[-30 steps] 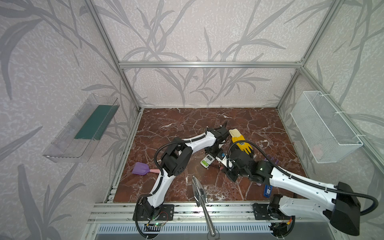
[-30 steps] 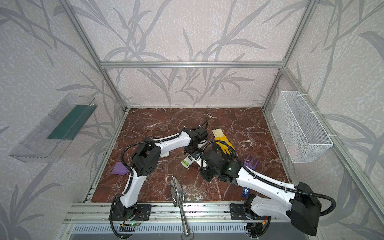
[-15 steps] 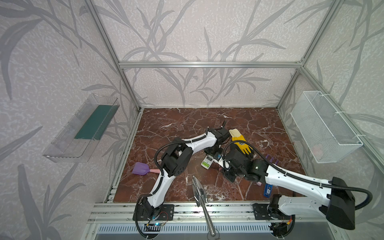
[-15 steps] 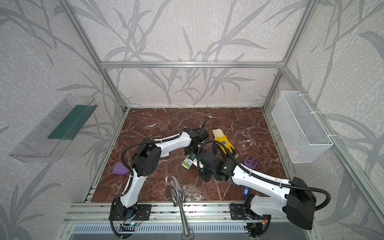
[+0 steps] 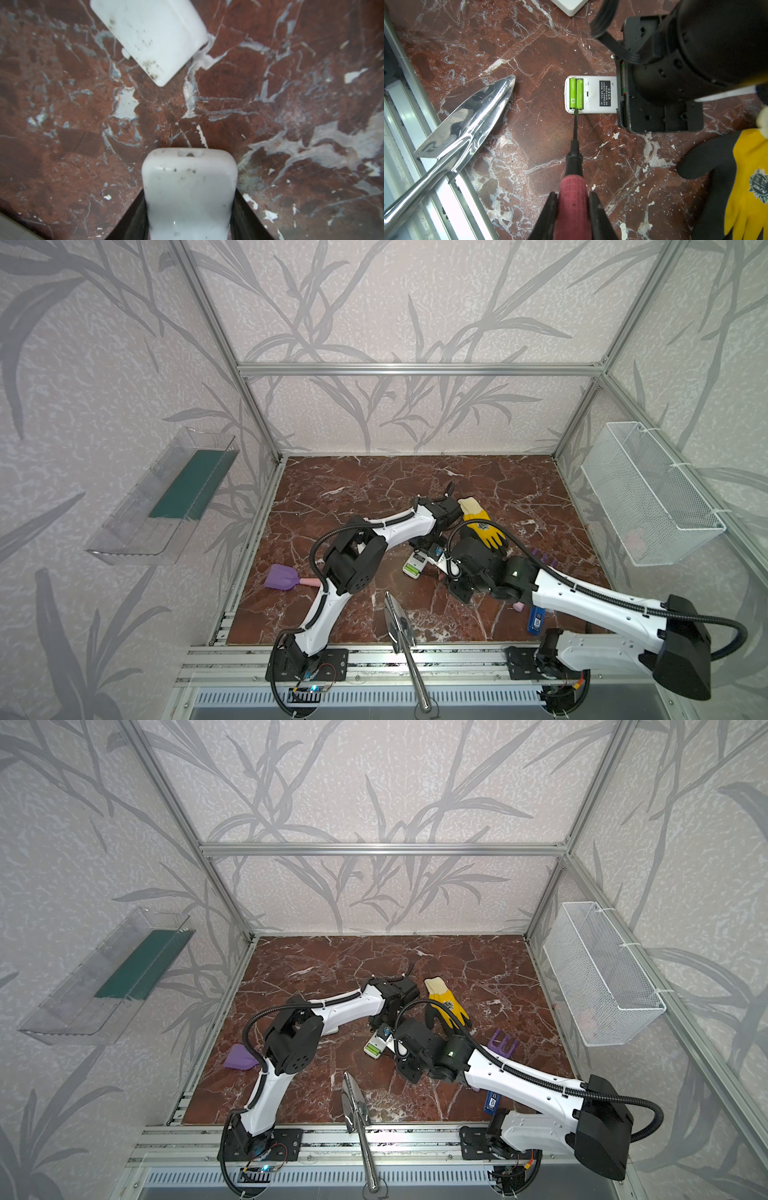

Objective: Unload the batteries from the remote control

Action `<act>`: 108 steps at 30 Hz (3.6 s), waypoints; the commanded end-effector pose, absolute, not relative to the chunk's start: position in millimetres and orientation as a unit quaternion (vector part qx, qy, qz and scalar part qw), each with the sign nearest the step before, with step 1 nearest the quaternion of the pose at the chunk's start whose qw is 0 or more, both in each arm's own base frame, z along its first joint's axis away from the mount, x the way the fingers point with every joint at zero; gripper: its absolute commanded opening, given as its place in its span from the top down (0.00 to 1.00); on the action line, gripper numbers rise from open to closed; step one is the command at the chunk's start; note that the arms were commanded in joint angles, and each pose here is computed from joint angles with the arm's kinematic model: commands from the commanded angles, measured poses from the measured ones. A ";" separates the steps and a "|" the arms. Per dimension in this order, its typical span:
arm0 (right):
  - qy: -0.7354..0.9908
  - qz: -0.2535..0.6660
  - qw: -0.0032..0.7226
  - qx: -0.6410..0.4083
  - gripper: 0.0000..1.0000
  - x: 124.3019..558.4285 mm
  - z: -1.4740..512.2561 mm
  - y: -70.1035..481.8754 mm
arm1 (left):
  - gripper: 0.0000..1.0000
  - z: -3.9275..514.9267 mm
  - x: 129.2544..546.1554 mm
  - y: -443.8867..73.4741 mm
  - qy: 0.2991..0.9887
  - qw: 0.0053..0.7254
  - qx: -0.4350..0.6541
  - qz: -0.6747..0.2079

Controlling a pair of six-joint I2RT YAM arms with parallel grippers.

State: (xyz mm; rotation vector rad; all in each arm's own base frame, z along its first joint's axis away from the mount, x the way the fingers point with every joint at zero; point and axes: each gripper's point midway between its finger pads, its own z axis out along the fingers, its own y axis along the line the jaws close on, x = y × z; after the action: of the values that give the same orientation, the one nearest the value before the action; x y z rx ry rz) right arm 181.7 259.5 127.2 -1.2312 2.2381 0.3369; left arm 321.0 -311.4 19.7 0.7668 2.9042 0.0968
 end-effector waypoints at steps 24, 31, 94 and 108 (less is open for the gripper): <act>0.833 0.121 0.289 -0.456 1.00 190.3 132.0 268.9 | 0.80 -4.8 310.0 -288.7 0.963 0.024 0.252 0.096; 0.830 0.131 0.295 -0.454 1.00 190.3 134.7 272.1 | 0.81 -6.1 309.0 -288.8 0.962 0.022 0.253 0.097; 0.837 0.100 0.253 -0.475 1.00 189.8 132.9 269.3 | 0.82 -5.8 313.5 -283.6 0.953 0.030 0.264 0.143; 0.841 0.096 0.230 -0.480 1.00 191.1 126.6 275.3 | 0.83 -8.0 311.7 -283.6 0.950 0.033 0.268 0.159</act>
State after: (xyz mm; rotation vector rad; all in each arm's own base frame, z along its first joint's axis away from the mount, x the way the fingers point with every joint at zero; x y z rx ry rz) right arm 192.3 270.7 121.6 -1.2946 2.3111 0.2582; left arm 323.2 -308.6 22.3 0.8028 2.8603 0.2938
